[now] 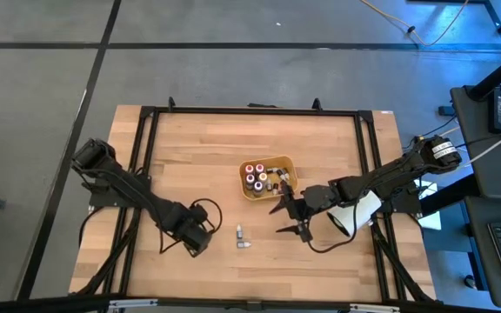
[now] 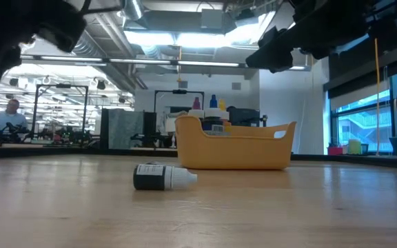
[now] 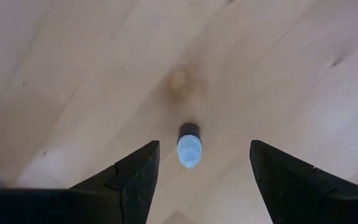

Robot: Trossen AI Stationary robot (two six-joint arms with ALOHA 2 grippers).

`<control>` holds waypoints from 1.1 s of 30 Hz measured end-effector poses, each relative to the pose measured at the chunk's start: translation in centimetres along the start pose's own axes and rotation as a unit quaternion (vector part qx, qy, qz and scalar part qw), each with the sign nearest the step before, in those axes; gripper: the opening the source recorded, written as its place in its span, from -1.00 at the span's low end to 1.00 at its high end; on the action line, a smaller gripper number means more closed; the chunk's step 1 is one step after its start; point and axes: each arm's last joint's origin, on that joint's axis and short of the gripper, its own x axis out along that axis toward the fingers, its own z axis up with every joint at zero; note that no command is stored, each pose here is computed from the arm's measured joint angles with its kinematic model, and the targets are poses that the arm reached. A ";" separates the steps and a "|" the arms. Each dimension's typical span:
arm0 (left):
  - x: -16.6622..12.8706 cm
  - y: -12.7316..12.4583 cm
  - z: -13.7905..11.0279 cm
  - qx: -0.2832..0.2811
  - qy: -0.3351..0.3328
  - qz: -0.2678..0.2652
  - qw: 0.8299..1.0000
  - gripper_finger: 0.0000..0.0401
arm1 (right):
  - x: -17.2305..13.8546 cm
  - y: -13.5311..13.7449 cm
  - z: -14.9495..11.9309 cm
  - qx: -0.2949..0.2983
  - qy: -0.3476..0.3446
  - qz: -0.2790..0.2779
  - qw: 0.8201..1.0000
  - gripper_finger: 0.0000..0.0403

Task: Pick & Place food coloring
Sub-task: Put the small black food coloring bottle into the yellow bin

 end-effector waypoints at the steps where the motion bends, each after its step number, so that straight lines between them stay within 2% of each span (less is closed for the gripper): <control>1: 0.4 -0.2 0.0 0.004 0.004 0.008 1.000 0.21 | 0.0 0.0 0.0 0.000 0.000 -0.008 1.000 0.43; 6: 2.1 -0.7 -0.1 0.008 0.025 0.029 0.999 0.21 | 0.0 -0.2 0.0 0.000 0.001 -0.042 0.999 0.43; 13: 2.5 -0.8 -0.1 -0.010 0.038 0.035 0.999 0.18 | 0.0 -0.3 0.1 0.000 -0.002 -0.047 0.999 0.43; 25: 2.6 -0.8 -0.3 -0.035 0.035 0.040 0.998 -0.18 | 0.0 -0.8 0.1 0.002 -0.003 -0.061 0.998 0.43; 33: 2.6 -0.8 -0.3 -0.031 0.032 0.040 0.998 -0.25 | 0.0 -0.8 0.0 0.002 0.002 -0.060 0.998 0.43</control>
